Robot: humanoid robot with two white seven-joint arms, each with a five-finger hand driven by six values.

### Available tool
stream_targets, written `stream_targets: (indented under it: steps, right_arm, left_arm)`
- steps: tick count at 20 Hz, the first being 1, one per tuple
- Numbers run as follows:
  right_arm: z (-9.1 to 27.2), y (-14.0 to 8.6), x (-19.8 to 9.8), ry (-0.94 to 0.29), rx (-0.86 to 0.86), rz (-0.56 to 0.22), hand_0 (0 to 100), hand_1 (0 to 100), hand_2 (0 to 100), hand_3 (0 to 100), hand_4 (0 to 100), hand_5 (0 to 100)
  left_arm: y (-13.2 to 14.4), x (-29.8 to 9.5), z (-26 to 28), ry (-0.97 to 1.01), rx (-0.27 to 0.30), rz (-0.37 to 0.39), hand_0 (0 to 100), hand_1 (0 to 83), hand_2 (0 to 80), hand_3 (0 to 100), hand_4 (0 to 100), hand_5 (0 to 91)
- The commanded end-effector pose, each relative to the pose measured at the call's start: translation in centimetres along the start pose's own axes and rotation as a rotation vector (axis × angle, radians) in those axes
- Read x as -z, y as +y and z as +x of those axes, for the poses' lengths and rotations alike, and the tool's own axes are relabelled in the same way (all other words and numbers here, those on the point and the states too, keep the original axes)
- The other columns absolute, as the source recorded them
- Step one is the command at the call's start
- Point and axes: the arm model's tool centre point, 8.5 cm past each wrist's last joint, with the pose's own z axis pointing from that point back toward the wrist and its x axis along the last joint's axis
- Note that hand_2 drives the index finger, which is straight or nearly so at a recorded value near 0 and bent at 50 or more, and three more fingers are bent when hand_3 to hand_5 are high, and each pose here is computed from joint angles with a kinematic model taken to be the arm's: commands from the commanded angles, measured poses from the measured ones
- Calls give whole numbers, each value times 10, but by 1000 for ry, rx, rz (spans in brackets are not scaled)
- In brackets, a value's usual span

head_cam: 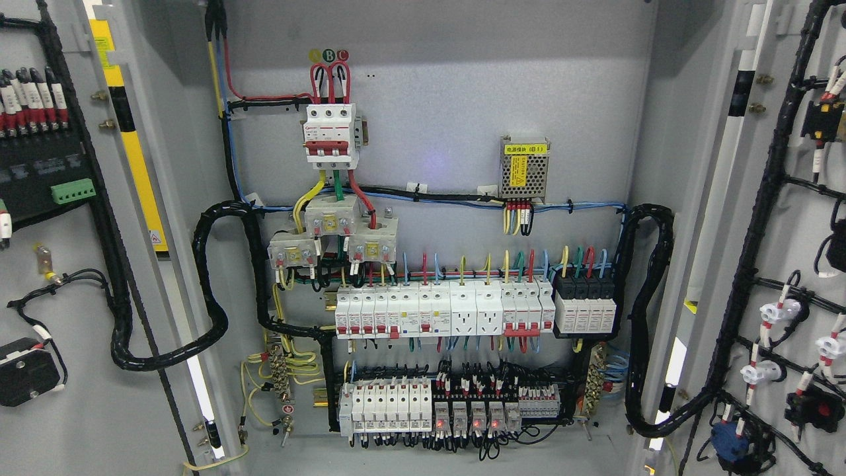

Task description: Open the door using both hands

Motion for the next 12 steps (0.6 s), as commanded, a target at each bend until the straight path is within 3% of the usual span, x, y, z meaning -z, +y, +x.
stream_targets:
  steps: [1,3,9,12]
  right_arm:
    - [-75,57,-41,249,167,87,215,69,0,0,0,0]
    - [-92,61,-59,321,190,83,215,69,0,0,0,0]
    - [-152,65,-139,617,235,26,215,69,0,0,0,0]
    - [-174,71,-189,785,256,13,215,69,0,0,0,0]
  left_arm:
    - [-92,14,-96,62,-68,-11,0,1,28,230,41,0]
    - [-93,-3,-128,116,-62,50,0,0,26,218,18,0]
    - [-126,-84,-233,406,-357,207,0,0,0,126,0,0]
    - [-147,-112,-258,518,-439,234,0,0,0,47,0,0]
